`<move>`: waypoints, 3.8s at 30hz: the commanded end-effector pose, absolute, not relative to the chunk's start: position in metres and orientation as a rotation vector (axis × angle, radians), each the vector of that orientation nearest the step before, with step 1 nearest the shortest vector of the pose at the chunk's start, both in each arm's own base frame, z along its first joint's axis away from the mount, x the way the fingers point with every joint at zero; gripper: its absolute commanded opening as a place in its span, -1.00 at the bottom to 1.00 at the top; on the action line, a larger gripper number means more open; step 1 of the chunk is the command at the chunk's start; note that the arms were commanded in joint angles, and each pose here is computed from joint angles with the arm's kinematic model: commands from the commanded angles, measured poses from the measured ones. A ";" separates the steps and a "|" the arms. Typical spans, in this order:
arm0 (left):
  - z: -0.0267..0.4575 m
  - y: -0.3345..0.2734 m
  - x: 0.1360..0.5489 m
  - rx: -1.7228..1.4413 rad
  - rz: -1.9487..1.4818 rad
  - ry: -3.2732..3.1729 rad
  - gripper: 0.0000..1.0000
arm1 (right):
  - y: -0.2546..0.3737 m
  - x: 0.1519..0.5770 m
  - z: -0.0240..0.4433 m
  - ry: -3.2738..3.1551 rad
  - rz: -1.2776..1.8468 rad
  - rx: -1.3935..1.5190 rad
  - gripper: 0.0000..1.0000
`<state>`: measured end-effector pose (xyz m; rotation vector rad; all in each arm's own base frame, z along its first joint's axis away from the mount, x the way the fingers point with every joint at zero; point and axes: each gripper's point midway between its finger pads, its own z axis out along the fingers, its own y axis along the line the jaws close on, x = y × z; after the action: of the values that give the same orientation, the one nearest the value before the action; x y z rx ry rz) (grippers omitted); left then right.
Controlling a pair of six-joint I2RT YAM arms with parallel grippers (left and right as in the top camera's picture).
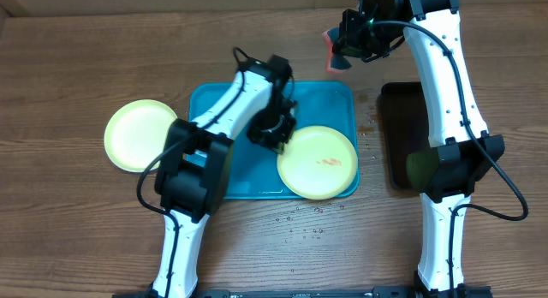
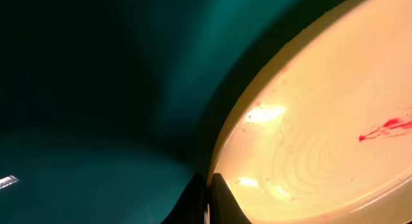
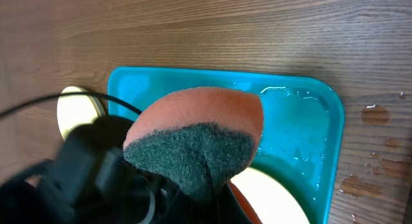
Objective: Clean dirty plates on tray and stack at the side
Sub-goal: 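Move left gripper to front yellow plate and grasp its rim, then scrub front yellow plate with sponge while left gripper holds rim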
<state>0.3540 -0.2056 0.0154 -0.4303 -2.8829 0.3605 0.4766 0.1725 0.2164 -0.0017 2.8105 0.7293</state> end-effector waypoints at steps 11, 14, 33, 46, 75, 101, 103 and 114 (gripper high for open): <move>0.014 -0.121 0.417 -0.012 0.172 -3.079 -0.92 | 0.225 0.458 0.157 2.922 0.668 -0.046 -0.93; 0.014 -0.121 0.417 -0.013 0.169 -3.079 -0.91 | 0.235 0.455 0.132 2.941 0.609 -0.070 -0.93; 0.026 -0.112 0.414 -0.044 0.193 -3.066 -0.91 | 0.231 0.421 0.015 3.068 0.337 0.000 -0.93; 0.040 -0.152 0.411 -0.238 0.562 -3.008 -0.92 | 0.305 0.401 0.024 3.036 0.700 -0.152 -0.93; 0.038 -0.130 0.418 -0.185 0.498 -3.036 -0.91 | 0.207 0.422 0.012 3.131 0.449 0.189 -0.93; 0.038 -0.119 0.420 -0.139 0.498 -3.036 -0.92 | 0.316 0.374 0.021 3.130 0.665 -0.094 -0.93; 0.038 -0.116 0.420 -0.128 0.497 -3.035 -0.92 | 0.305 0.376 0.020 3.151 0.649 -0.055 -0.93; 0.036 -0.104 0.421 -0.102 0.459 -3.042 -0.91 | 0.203 0.395 0.009 3.223 0.301 0.149 -0.93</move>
<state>0.4113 -0.1157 0.0260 -0.0883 -2.9895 0.4996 0.3827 0.2319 0.0124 0.1574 3.2573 0.4595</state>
